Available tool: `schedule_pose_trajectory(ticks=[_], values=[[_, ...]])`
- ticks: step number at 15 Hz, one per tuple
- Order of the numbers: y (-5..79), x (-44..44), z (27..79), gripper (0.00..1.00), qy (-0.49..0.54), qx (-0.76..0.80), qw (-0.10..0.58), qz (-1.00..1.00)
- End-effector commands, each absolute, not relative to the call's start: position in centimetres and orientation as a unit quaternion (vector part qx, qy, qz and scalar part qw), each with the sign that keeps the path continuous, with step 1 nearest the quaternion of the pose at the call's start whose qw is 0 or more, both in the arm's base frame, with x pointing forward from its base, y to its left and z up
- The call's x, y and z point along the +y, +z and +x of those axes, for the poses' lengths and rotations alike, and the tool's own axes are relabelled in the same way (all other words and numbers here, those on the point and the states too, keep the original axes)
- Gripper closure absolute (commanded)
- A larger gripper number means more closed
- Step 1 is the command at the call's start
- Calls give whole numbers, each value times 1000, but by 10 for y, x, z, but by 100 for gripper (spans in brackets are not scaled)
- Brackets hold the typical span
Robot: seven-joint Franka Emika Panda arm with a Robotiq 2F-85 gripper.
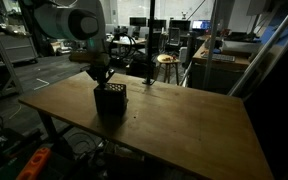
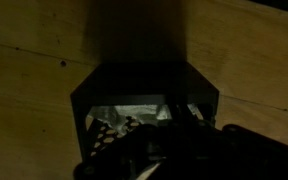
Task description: Pick up the white towel and push it down into the black basket
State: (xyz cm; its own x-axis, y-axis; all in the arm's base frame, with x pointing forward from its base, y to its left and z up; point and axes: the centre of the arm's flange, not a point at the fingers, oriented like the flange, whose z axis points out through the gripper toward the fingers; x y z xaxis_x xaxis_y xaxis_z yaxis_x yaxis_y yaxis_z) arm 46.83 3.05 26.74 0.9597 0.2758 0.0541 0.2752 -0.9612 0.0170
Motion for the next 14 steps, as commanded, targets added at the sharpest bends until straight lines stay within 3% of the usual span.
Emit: schedule_pose_trajectory(ticks=[1,14], values=[[266,34,475,92,26,139,-4,990],[238,39,492,92,13,145,-39,989]])
